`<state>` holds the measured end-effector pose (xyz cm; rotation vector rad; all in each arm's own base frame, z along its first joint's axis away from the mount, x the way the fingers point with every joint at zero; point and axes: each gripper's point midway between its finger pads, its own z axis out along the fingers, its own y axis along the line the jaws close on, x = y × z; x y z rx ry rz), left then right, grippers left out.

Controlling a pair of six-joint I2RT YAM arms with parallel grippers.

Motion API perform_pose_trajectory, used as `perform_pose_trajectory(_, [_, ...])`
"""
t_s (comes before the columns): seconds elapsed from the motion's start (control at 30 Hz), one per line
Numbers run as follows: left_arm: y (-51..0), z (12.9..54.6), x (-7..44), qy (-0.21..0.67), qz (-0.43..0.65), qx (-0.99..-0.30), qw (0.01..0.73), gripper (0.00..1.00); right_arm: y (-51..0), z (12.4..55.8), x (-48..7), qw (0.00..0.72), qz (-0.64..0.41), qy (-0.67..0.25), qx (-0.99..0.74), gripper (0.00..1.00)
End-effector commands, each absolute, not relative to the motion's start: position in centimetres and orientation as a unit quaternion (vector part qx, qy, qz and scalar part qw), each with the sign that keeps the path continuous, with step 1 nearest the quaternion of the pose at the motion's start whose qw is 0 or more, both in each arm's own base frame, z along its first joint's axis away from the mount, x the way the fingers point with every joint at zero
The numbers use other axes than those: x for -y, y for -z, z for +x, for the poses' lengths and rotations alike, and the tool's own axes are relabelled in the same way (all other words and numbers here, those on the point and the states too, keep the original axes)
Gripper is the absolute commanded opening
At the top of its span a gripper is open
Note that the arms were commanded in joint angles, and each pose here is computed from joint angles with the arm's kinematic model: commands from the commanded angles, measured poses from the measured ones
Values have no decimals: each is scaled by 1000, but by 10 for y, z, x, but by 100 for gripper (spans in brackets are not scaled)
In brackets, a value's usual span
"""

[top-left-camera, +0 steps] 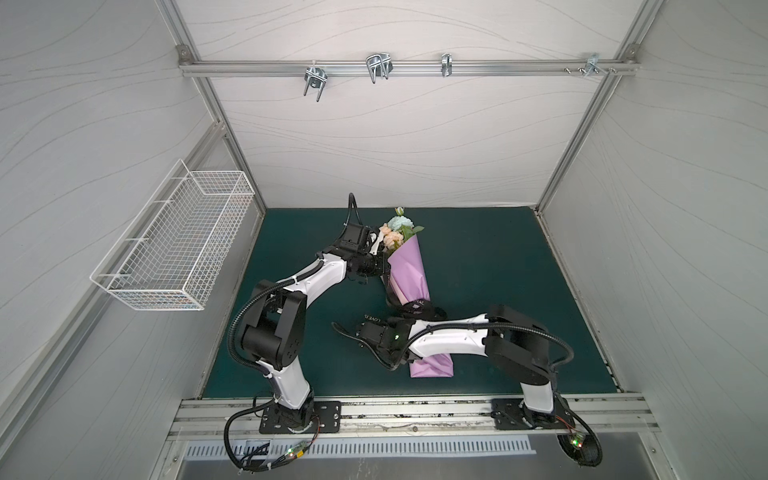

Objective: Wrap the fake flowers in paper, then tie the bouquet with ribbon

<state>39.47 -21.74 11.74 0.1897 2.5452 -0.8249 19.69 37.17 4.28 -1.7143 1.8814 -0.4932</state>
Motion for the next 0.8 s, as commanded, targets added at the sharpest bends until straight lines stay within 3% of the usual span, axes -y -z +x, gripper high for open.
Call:
perform_pose_trajectory(0.0, [-127,405,223,308,76,-917,241,0,-74,194,-381,294,-613,116,-724,0])
perform_pose_trajectory(0.27, [-127,405,223,307,75,-917,242,0,-99,190,-376,288,-589,17,-755,2])
perform_pose_trajectory(0.6, [-128,406,224,309,76,-917,242,0,-83,177,-380,227,-584,-58,-777,10])
perform_pose_trajectory(0.7, [-129,407,224,309,76,-916,243,0,-79,177,-382,220,-581,-63,-781,4])
perform_pose_trajectory(0.77, [-129,407,224,309,77,-917,242,0,-78,176,-384,214,-580,-71,-783,6])
